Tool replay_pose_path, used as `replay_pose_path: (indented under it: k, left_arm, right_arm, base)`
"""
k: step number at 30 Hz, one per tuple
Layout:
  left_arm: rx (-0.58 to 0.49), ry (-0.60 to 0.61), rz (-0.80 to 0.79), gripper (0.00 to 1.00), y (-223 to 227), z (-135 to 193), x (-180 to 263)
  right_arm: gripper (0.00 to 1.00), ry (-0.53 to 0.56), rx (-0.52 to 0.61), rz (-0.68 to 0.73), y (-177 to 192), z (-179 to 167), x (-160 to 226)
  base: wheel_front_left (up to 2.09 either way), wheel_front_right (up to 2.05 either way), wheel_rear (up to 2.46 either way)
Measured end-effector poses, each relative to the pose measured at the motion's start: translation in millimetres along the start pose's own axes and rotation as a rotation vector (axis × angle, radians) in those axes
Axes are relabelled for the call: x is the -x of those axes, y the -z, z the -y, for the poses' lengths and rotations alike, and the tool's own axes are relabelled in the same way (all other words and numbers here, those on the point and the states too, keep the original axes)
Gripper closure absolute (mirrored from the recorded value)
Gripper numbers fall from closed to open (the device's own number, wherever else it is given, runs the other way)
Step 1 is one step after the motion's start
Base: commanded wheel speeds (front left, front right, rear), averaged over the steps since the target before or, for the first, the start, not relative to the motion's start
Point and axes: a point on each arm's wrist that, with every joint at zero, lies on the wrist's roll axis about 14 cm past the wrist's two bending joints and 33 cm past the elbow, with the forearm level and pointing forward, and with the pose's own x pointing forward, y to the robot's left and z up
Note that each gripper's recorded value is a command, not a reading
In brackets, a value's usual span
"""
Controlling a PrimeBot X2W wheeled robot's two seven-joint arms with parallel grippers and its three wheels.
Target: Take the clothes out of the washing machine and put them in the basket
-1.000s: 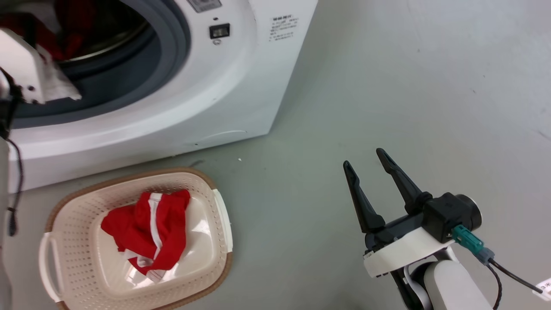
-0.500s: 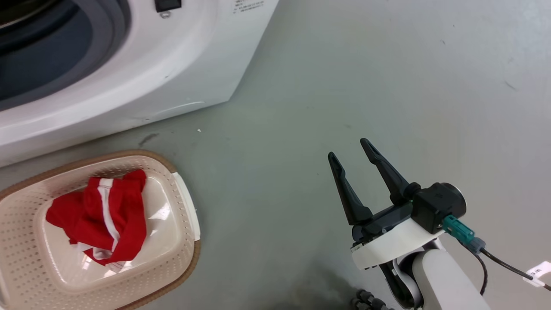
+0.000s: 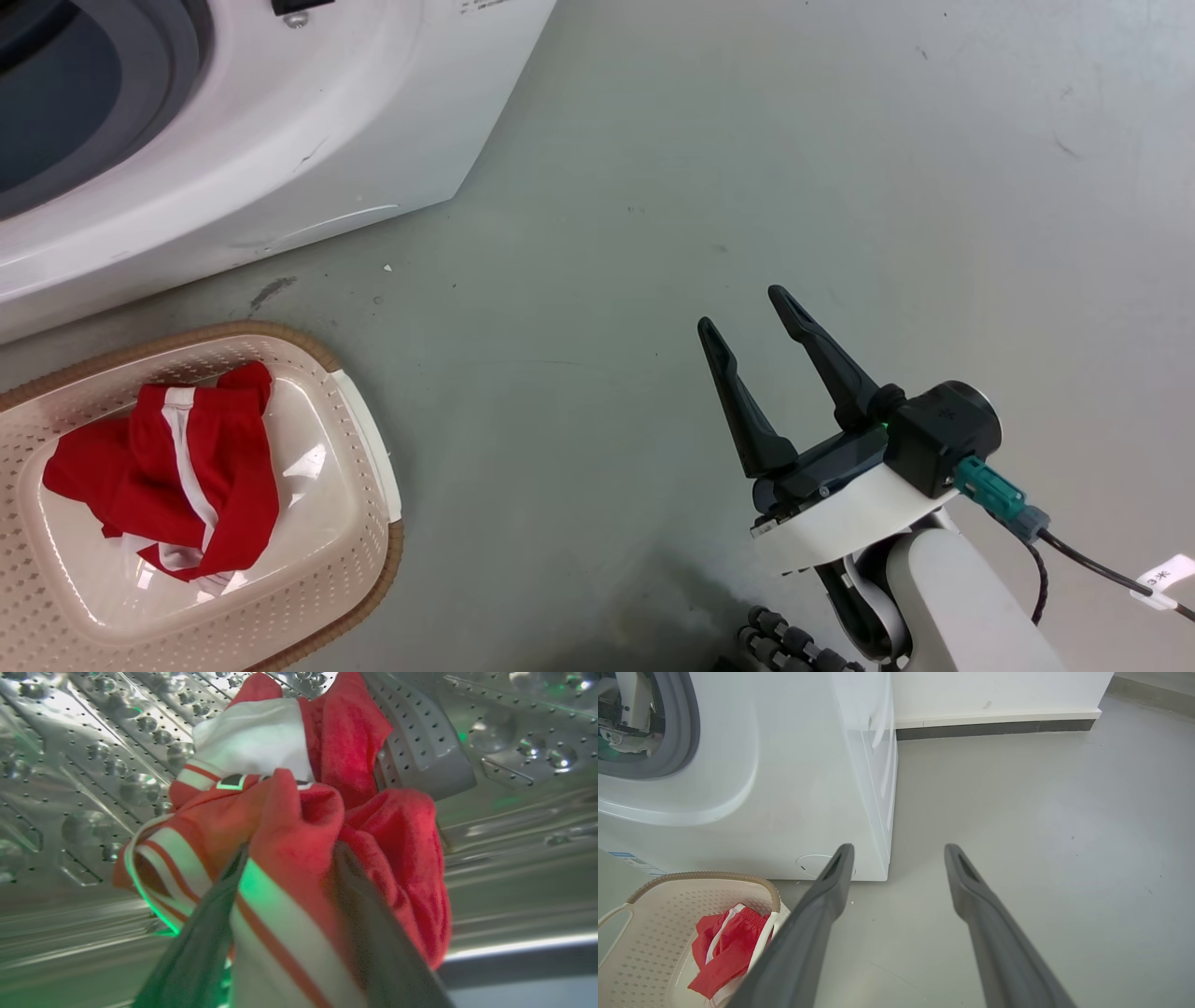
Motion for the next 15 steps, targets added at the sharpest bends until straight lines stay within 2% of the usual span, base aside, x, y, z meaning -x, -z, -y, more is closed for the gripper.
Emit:
replay_pose_path:
  k: [1, 7, 15]
  left_arm:
    - [-0.001, 0.001, -0.005, 1.00, 0.2, 0.6, 0.1]
    - [-0.004, -0.020, 0.041, 1.00, -10.4, -1.4, 3.8]
    - [0.019, -0.058, 0.268, 1.00, -50.8, -3.2, 30.1]
  right_arm:
    - [0.00, -0.001, 0.000, 0.002, -0.8, -0.3, 0.0]
    - [0.00, 0.000, 0.002, 0.015, -5.1, 0.3, -0.4]
    - [0.00, 0.001, 0.009, 0.053, -18.4, 1.0, 3.0]
  base:
    - [0.00, 0.00, 0.00]
    - [0.00, 0.00, 0.00]
    - [0.00, 0.00, 0.00]
